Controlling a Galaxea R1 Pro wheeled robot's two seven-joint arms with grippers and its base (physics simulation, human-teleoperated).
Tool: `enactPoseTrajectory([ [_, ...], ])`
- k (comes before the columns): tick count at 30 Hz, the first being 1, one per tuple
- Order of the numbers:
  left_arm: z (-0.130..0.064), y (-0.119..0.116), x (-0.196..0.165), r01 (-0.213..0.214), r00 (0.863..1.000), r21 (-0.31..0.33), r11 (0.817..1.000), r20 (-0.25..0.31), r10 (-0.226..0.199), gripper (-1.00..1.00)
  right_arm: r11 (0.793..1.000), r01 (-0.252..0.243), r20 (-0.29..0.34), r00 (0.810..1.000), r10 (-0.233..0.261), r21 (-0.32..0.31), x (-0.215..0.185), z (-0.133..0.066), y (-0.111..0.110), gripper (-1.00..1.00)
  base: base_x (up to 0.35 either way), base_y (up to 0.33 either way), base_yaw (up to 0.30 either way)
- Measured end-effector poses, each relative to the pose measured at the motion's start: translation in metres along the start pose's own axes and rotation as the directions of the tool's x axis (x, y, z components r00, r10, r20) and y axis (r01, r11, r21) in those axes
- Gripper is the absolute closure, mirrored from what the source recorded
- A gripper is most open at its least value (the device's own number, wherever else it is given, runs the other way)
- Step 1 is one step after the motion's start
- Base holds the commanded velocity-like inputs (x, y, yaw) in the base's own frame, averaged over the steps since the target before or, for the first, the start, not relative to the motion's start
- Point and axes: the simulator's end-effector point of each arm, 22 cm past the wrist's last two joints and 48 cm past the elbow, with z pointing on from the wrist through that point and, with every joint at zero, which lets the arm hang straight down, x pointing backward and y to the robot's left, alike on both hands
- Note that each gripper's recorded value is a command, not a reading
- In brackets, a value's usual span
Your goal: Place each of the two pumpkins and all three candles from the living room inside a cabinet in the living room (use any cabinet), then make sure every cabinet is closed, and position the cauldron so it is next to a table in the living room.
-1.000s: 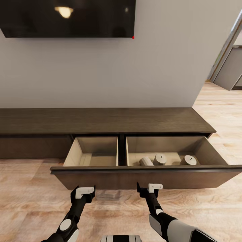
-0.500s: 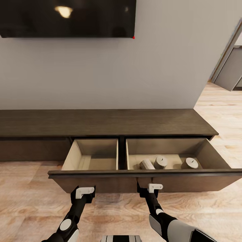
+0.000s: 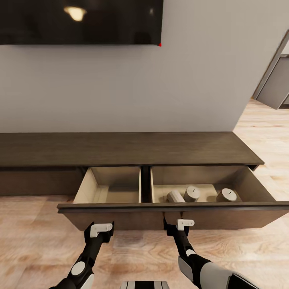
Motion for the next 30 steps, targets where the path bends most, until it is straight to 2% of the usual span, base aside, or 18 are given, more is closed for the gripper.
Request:
enactPoseTrajectory([
  [15, 0.0000, -0.0001, 0.0003, -0.001, 1.000, 0.000, 1.000, -0.002, 0.001, -1.00, 1.000, 0.006, 0.000, 1.000, -0.006, -0.005, -0.0001, -0.0001, 0.0012, -1.00, 0.316, 0.000, 0.000],
  [30, 0.0000, -0.0001, 0.0002, 0.000, 1.000, 0.000, 1.000, -0.001, 0.000, -1.00, 1.000, 0.009, 0.000, 1.000, -0.009, -0.008, 0.0000, 0.0000, 0.0020, -1.00, 0.250, 0.000, 0.000],
])
